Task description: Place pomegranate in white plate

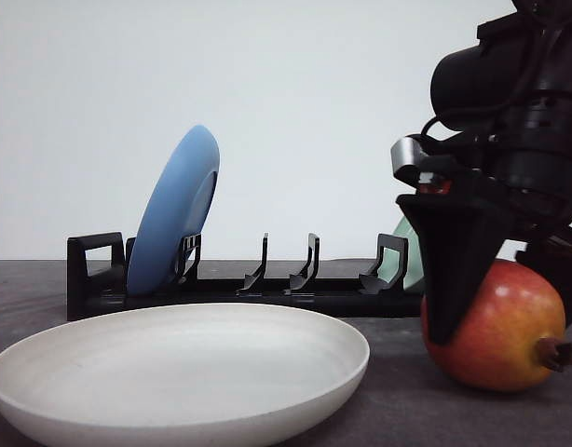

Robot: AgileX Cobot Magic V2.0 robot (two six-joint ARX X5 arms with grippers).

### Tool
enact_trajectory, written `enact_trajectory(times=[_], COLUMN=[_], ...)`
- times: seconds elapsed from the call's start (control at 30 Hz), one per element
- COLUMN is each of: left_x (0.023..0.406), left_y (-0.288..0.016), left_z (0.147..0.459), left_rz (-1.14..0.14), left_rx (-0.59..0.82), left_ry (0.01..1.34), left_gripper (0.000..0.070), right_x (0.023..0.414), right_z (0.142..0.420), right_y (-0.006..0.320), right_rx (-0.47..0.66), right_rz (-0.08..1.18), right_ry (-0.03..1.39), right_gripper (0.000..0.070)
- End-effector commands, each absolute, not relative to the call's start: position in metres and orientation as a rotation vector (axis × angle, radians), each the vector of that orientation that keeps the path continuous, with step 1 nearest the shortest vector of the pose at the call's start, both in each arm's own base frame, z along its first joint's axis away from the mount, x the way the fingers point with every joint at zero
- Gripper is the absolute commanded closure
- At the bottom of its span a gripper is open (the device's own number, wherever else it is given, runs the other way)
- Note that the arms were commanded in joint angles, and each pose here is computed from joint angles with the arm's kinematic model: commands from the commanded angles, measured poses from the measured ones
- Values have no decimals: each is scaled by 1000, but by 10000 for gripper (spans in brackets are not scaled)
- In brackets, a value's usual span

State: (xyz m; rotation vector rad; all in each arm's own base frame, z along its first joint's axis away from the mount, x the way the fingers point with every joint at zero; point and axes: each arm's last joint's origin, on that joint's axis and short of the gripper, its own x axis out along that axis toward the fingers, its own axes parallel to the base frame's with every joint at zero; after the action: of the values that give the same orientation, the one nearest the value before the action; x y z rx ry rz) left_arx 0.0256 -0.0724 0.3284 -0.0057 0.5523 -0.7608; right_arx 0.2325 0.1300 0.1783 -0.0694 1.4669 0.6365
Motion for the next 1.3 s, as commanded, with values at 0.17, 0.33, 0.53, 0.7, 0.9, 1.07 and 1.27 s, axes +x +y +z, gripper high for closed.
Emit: enact_trajectory(times=[0.17,0.33,0.53,0.7,0.9,1.07,1.27], left_x=[25,25,25,25,26,26,26], left_y=[-73,-73,-73,-73,-73,-73,-73], left_z=[333,334,334,334,334,334,334], left_rz=[-771,-768,-758,-754,-747,-735,-734], left_rx=[-37,-41,-38,-36,-37,-37,-38], left_ry=[544,539,532,529,525,518,518], left_gripper=[108,109,108,108,109,108,108], right_x=[242,247,244,236,233,234,234], right_z=[206,232,235,220,197,186,186], right_y=[150,191,252,286,299,302,302], right_rx=[-102,-151,-221,-272,-312,-329,-330], right_rz=[671,754,870,934,929,925,924], right_ry=[1453,1412,1370,1346,1385,1413,1416], right_gripper=[249,249,249,249,247,242,138])
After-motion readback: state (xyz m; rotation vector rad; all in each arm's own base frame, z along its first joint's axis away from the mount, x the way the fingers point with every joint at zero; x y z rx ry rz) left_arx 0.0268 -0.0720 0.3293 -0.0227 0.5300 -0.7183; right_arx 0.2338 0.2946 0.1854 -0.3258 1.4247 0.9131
